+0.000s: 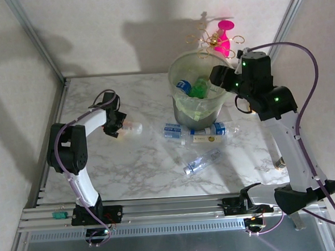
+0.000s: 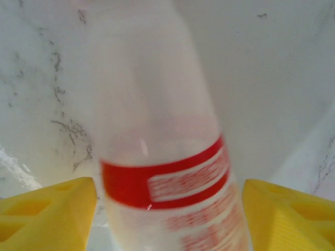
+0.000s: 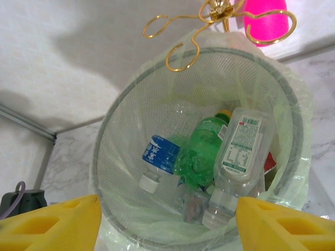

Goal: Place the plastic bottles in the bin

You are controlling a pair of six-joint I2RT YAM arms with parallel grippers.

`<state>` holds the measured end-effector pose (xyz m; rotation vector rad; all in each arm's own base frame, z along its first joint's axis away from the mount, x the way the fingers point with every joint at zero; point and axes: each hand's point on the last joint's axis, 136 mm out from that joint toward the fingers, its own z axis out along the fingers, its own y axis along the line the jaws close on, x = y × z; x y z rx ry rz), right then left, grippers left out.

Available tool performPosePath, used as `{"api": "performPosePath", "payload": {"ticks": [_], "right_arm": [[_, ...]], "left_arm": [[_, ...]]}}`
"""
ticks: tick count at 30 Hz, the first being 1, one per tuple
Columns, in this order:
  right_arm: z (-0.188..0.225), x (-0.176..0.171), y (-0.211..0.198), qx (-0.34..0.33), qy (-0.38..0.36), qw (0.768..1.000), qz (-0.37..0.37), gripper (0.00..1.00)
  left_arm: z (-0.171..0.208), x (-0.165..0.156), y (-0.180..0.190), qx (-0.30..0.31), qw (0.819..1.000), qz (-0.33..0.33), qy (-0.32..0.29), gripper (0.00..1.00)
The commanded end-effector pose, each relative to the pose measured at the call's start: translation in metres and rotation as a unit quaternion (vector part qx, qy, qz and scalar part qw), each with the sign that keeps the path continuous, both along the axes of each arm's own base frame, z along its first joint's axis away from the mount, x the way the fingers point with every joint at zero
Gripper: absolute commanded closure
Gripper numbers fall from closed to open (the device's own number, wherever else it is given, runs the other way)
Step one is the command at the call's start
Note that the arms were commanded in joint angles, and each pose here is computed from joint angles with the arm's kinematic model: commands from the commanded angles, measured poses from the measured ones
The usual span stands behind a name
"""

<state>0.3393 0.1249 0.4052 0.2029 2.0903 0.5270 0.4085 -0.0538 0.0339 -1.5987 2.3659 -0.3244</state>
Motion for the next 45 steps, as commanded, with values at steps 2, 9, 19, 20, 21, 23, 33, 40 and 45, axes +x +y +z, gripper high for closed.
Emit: {"api": "performPosePath", "payload": {"ticks": [2,9,19,20,21,23,33,40,45], "right_arm": [[0.003,-0.002,0.002,0.012,-0.008,1.000,0.002,0.32],[0.013,0.002,0.005,0.009,-0.028,0.999,0.011,0.32],[0.048,0.003,0.026,0.028,-0.107,0.991,0.076,0.29],[0.049,0.002,0.031,0.032,-0.113,0.989,0.091,0.29],[0.050,0.001,0.037,0.036,-0.116,0.987,0.107,0.29],[0.051,-0.001,0.048,0.046,-0.120,0.983,0.133,0.29],[0.073,-0.042,0.119,0.108,-0.151,0.917,0.353,0.35],[0.060,-0.054,0.139,0.125,-0.132,0.894,0.410,0.30],[0.039,-0.060,0.159,0.127,-0.094,0.881,0.446,0.20]], "left_arm": [[-0.002,-0.007,0.005,0.010,1.000,-0.013,0.005,0.39],[0.006,-0.007,0.004,0.010,0.999,-0.032,0.001,0.48],[0.110,0.022,-0.034,-0.014,0.987,-0.109,-0.119,0.48],[0.126,0.023,-0.041,-0.016,0.982,-0.126,-0.138,0.48],[0.141,0.024,-0.048,-0.016,0.977,-0.141,-0.157,0.48],[0.177,0.027,-0.063,-0.012,0.962,-0.175,-0.209,0.48],[0.386,-0.009,-0.174,-0.060,0.752,-0.382,-0.534,0.47],[0.426,-0.049,-0.223,-0.097,0.648,-0.460,-0.600,0.47],[0.448,-0.069,-0.236,-0.095,0.600,-0.465,-0.643,0.47]]}}
